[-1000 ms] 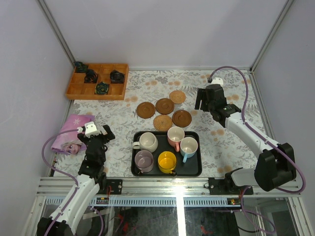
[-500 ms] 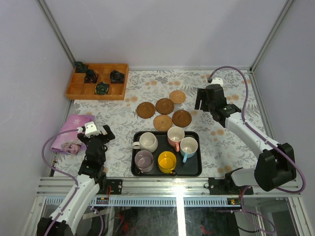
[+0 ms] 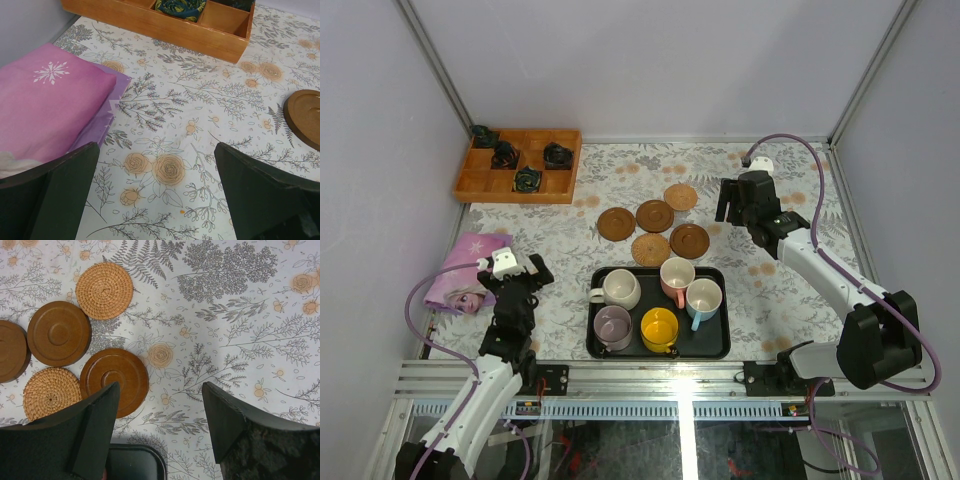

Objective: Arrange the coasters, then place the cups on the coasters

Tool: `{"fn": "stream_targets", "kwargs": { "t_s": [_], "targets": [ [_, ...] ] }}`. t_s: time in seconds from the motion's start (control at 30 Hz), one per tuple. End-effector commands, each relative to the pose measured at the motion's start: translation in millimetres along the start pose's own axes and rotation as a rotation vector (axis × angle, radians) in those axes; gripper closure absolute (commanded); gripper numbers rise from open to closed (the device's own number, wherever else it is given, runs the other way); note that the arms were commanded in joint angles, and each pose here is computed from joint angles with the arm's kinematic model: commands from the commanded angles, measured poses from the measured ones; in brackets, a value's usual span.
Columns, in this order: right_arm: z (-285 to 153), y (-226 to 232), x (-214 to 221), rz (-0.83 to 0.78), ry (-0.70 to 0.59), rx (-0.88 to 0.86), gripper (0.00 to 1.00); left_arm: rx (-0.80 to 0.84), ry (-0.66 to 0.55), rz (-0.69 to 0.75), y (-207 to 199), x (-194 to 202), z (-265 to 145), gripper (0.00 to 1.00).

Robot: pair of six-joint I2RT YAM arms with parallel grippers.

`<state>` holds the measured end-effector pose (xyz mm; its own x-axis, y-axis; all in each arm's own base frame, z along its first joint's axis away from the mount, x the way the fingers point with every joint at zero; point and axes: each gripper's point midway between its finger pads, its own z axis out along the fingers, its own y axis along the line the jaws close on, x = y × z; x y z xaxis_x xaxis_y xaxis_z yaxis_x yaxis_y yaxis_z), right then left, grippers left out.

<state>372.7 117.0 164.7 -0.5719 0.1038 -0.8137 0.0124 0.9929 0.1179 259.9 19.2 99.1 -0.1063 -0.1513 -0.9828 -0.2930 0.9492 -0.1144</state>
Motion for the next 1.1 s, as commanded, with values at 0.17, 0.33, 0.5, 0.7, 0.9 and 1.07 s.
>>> {"fn": "stream_targets", "kwargs": {
  "t_s": [0.17,0.33,0.5,0.7,0.9,1.07],
  "targets": [
    [-5.6,9.2,-20.7,0.011,-0.059,-0.039,0.27,-0.019,-0.024,-0.020,3.8,3.4,0.4,0.00],
    [-7.0,15.7,-14.2,-0.050,-0.046,-0.048,0.29,-0.020,-0.025,-0.020,4.1,3.3,0.4,0.00],
    [-6.5,22.9,-7.7,-0.062,-0.030,-0.071,0.29,-0.020,-0.024,-0.020,4.1,3.6,0.4,0.00],
    [-5.5,31.2,-3.6,-0.062,-0.016,-0.109,0.32,-0.019,-0.025,-0.021,3.9,3.2,0.4,0.00],
    [-1.5,38.3,13.6,-0.086,0.047,-0.145,0.37,-0.020,-0.023,-0.019,4.0,3.9,0.4,0.00],
    [4.1,45.9,31.3,-0.120,0.113,-0.184,0.52,-0.020,-0.025,-0.020,4.1,3.3,0.4,0.00]
  ]
}}
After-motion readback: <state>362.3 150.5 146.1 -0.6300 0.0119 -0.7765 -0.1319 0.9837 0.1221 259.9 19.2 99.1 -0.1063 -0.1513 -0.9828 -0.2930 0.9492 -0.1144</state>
